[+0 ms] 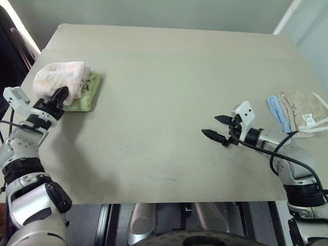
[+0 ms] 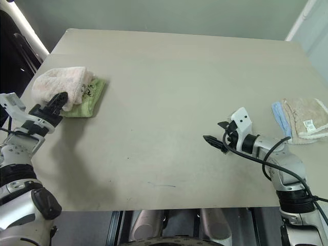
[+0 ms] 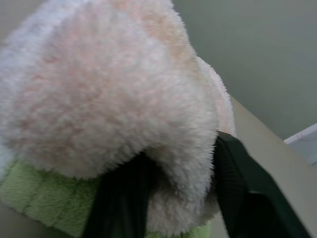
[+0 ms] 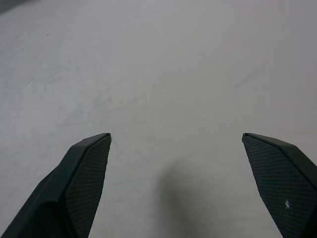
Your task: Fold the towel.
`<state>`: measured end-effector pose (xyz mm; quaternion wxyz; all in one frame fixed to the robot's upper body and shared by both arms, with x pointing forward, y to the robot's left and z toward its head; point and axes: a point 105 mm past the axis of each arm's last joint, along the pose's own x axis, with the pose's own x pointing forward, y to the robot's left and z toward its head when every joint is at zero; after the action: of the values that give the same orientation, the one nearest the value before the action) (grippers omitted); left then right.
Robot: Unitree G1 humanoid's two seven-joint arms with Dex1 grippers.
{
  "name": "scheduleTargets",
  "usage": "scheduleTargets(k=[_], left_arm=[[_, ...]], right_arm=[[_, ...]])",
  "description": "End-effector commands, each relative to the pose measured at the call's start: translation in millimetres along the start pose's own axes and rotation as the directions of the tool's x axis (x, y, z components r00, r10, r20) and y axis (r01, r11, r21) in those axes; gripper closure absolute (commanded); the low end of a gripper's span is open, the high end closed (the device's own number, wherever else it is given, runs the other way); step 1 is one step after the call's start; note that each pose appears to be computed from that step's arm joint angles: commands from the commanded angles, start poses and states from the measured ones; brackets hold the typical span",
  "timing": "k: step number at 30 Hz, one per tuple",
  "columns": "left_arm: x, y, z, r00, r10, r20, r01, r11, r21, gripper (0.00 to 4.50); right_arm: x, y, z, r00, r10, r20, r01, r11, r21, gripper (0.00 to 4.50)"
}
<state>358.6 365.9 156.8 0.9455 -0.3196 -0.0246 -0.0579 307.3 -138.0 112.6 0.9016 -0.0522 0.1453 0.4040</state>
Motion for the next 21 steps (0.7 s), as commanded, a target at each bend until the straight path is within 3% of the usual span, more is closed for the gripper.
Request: scheduleTargets(k=[1, 4, 5, 18, 21], left_arm=[[-1.8, -9.2, 8.9, 0.999, -0.033, 0.036, 0.034, 0.999, -0.016, 1.26], [-9.6, -16.0, 4.3, 0.997, -0.076, 0.022, 0.077, 0.995, -0.067, 0.21], [-11.5, -17.1, 3.2, 0.997, -0.080, 0.017, 0.081, 0.994, -0.074, 0.10], [-42.7, -40.5, -23.3, 0.963, -0.168, -0.212, 0.162, 0.986, -0.048, 0.10], [-41.8, -53.7, -18.3, 0.959, -0.233, -0.160, 0.226, 0.972, -0.058, 0.10]], right_arm=[[0.1, 1.3, 11.0, 0.999, 0.003, 0.032, -0.002, 0.999, -0.038, 0.00], [-1.4, 2.2, 10.6, 0.999, 0.001, 0.034, 0.000, 0.999, -0.039, 0.00], [-1.7, 2.2, 10.4, 0.999, 0.001, 0.034, 0.001, 0.999, -0.039, 0.00], [-1.1, 2.2, 11.8, 0.999, -0.003, 0.054, 0.005, 0.999, -0.036, 0.00], [-1.8, 1.1, 11.8, 0.998, -0.009, 0.061, 0.011, 0.999, -0.037, 0.00]])
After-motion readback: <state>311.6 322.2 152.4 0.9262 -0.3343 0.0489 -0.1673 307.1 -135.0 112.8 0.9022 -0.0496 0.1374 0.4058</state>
